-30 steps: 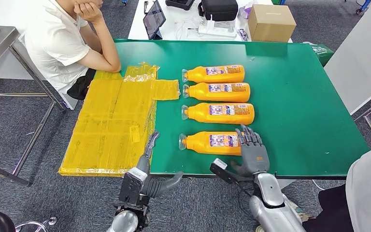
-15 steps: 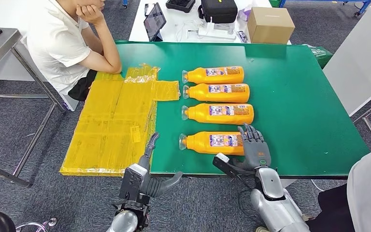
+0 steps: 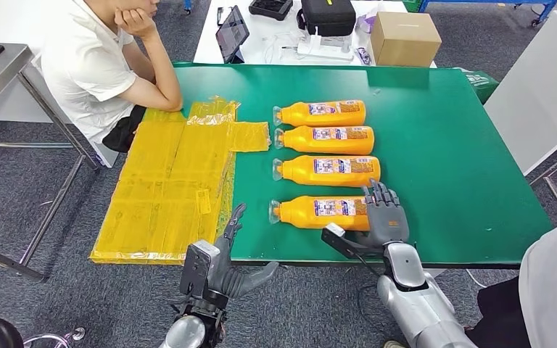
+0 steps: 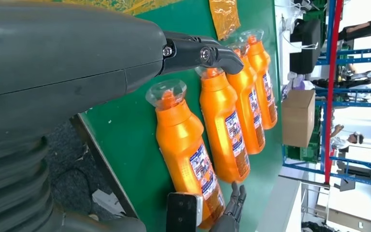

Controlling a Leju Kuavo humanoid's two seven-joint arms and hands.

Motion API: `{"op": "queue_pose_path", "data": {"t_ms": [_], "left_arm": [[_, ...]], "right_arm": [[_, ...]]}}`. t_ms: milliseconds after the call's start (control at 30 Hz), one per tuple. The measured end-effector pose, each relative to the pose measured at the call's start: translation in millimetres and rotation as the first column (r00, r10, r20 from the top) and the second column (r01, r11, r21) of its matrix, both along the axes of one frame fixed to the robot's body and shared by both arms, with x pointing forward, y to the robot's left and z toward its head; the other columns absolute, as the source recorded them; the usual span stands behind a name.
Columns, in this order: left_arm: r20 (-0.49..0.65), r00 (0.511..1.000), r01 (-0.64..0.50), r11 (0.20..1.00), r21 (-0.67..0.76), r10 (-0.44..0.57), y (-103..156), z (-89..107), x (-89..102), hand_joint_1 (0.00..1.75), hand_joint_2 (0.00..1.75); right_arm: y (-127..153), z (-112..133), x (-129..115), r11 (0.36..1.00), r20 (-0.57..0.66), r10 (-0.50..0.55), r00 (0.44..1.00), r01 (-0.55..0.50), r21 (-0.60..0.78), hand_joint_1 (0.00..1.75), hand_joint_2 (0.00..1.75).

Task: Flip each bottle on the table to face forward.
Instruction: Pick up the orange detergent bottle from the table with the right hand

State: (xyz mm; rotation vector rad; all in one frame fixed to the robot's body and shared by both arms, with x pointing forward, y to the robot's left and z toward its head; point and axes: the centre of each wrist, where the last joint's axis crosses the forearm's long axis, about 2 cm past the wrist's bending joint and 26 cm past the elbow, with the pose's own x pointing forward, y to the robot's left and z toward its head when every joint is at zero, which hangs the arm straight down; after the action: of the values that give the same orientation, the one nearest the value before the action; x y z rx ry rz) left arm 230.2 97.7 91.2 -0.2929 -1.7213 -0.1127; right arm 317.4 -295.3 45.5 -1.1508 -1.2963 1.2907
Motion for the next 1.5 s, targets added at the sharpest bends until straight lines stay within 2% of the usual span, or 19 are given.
{"op": "queue_pose_path", "data": {"t_ms": [67,100,433,867,1067,1300,1500], "left_arm": [[0.001,1.000,0.001,1.000,-0.001,-0.001,0,0.4,0.0,0.00,1.75],[0.001,1.000,0.001,1.000,-0.002,-0.001,0,0.5,0.0,0.00,1.75],[-0.046,0.999,0.019,0.996,-0.084,-0.023,-2,0.8,0.0,0.00,1.75],[-0.020,1.000,-0.020,0.992,-0.125,0.018,-1,4.6,3.2,0.00,1.75],[-0.105,0.994,-0.041,0.945,-0.324,0.007,-1,10.5,1.8,0.00,1.75],[-0.140,0.990,-0.074,0.925,-0.372,0.023,0,11.3,-0.9,0.00,1.75],[-0.212,0.974,-0.165,0.881,-0.444,0.076,2,8.5,-8.6,0.00,1.75]], "right_arm": [[0,0,0,1.000,-0.004,0.000,1.000,0.000,-0.001,1.42,1.75],[-1,-1,0,1.000,-0.008,0.002,1.000,-0.002,0.001,1.72,1.75],[-9,-6,4,0.996,-0.059,0.027,0.998,-0.022,0.087,1.75,1.75],[-18,-9,4,0.959,-0.079,0.080,0.994,-0.055,0.280,1.75,1.75],[-14,-13,-4,0.906,-0.046,0.100,0.994,-0.072,0.417,1.75,1.75],[-6,-14,-12,0.875,-0.026,0.105,0.994,-0.080,0.477,1.75,1.75],[5,-14,-23,0.815,0.042,0.073,0.996,-0.084,0.573,1.75,1.75]]}}
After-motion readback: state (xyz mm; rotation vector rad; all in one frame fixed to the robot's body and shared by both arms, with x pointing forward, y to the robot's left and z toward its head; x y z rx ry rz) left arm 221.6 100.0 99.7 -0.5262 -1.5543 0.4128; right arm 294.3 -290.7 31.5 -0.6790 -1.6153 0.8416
